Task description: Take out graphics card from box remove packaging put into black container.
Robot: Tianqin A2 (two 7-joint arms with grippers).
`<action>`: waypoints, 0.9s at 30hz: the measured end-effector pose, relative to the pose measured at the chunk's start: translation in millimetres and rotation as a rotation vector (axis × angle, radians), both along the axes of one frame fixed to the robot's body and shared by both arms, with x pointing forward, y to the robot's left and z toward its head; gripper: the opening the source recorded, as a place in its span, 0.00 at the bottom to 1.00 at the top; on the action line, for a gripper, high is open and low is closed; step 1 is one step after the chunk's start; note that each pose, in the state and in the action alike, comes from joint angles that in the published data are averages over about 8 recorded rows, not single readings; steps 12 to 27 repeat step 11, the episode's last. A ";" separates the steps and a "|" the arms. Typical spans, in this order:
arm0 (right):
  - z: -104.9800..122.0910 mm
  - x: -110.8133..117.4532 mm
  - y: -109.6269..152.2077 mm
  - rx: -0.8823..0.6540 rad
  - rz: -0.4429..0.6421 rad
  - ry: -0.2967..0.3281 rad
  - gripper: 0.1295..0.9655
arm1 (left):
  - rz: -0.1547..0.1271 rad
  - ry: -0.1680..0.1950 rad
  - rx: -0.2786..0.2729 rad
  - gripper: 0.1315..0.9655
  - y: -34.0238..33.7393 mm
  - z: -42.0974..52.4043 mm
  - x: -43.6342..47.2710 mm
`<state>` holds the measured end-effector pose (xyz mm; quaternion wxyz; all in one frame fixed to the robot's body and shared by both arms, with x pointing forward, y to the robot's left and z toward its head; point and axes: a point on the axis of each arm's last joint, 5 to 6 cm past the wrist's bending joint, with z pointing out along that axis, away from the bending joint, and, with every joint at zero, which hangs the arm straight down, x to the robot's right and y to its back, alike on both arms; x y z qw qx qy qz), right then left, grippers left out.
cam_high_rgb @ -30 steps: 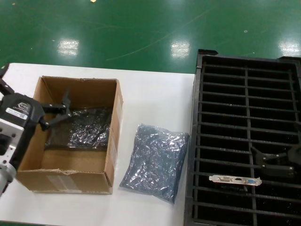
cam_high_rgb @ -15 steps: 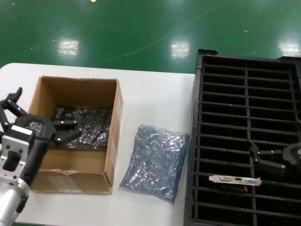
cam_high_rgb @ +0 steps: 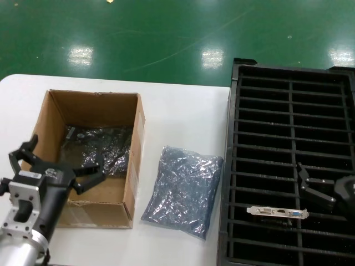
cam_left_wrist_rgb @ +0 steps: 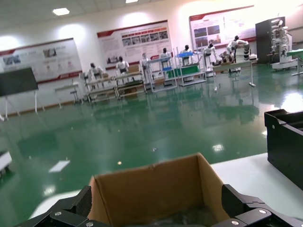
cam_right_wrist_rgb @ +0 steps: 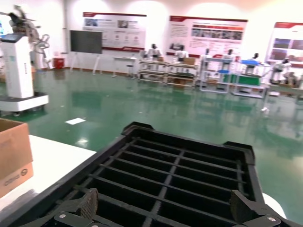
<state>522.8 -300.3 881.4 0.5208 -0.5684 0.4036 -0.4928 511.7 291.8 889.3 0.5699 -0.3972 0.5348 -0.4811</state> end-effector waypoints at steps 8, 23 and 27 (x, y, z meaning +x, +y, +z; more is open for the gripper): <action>-15.3 -8.3 11.7 0.042 -0.089 0.003 1.00 | 0.006 0.056 -0.091 1.00 -6.6 -19.8 -5.0; -18.0 -9.9 13.8 0.049 -0.106 0.006 1.00 | 0.008 0.067 -0.107 1.00 -7.8 -23.4 -6.1; -18.0 -9.9 13.8 0.049 -0.106 0.006 1.00 | 0.008 0.067 -0.107 1.00 -7.8 -23.4 -6.1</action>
